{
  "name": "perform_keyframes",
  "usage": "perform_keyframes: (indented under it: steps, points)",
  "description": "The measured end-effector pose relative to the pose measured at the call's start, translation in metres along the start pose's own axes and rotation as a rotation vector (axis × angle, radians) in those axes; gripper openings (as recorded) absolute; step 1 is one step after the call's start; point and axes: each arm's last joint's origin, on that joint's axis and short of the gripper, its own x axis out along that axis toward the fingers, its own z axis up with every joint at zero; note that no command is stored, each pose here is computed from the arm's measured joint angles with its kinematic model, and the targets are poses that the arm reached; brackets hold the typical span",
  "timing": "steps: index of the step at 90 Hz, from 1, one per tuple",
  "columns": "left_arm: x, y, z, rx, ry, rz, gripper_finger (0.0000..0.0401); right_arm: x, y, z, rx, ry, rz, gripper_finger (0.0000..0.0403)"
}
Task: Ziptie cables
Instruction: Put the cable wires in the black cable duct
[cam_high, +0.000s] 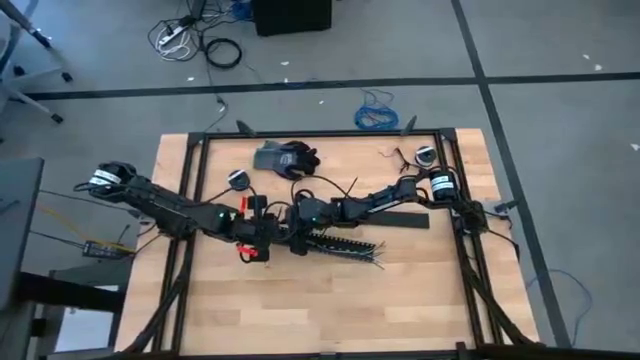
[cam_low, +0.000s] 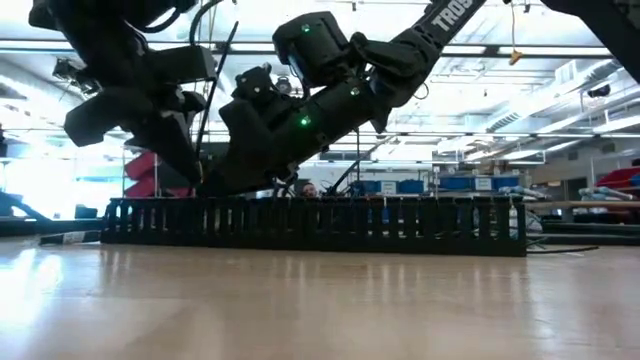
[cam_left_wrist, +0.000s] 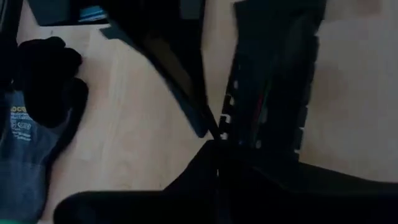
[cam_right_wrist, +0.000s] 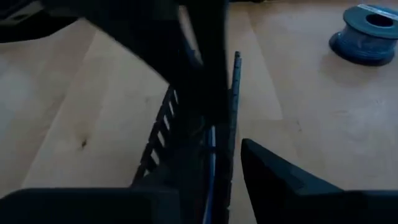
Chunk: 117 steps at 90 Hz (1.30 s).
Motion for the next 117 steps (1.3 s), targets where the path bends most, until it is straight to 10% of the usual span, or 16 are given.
perform_keyframes:
  steps: [117]
  points:
    - [0.007, 0.007, 0.003, -0.052, 0.005, -0.069, 0.0000, 0.009, 0.008, -0.012, -0.058, -0.022, -0.055, 0.0003]
